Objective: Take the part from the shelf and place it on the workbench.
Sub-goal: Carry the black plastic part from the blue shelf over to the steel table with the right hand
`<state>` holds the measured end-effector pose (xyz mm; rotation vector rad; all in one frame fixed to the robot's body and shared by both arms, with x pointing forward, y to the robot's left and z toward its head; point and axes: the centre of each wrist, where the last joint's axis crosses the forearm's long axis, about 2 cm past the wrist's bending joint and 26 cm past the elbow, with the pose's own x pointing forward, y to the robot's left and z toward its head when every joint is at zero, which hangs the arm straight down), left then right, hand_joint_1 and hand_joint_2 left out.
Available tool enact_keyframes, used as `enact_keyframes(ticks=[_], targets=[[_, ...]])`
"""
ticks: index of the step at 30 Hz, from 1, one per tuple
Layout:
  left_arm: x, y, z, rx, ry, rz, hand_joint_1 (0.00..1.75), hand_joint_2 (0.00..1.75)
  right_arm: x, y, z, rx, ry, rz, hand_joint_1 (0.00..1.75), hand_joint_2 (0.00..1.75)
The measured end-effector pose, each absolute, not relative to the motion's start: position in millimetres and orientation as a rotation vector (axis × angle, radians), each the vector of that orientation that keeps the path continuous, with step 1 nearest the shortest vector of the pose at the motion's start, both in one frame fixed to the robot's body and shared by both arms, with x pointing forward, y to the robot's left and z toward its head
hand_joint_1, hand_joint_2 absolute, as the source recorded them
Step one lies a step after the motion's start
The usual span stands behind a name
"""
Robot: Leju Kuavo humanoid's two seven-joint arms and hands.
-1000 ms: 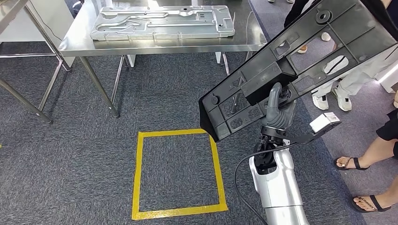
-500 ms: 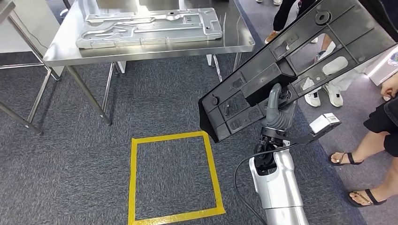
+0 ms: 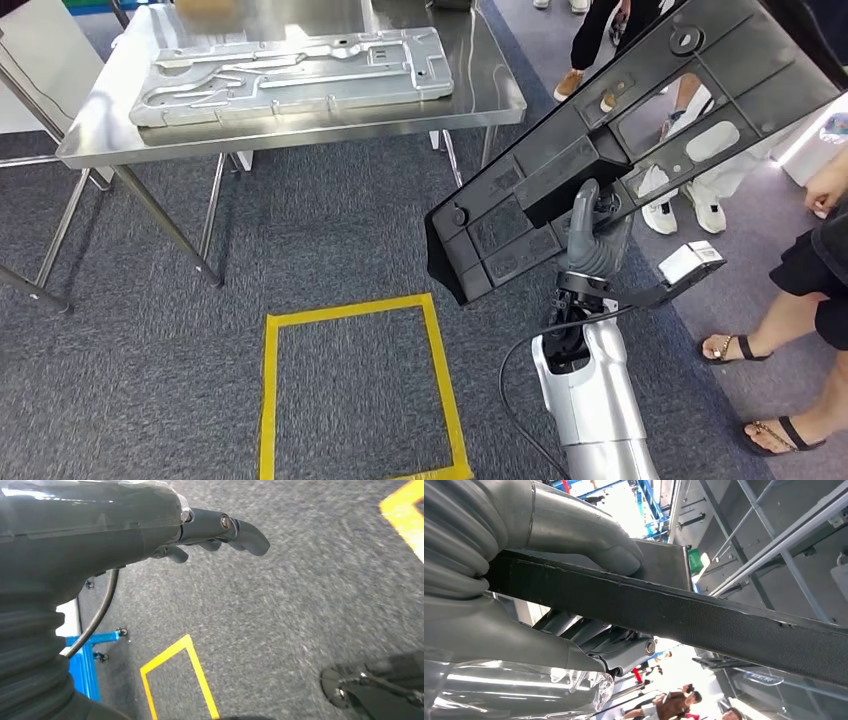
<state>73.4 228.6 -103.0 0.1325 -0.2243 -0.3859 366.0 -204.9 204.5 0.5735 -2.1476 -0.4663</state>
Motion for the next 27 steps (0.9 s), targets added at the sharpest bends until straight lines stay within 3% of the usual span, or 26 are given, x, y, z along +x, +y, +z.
enact_keyframes(ticks=[27], targets=[[59,232,-106,0.144,-0.183,-0.397,0.0,1.75,371,-193,183,0.557,-2.039,-0.333,1.75,1.75]])
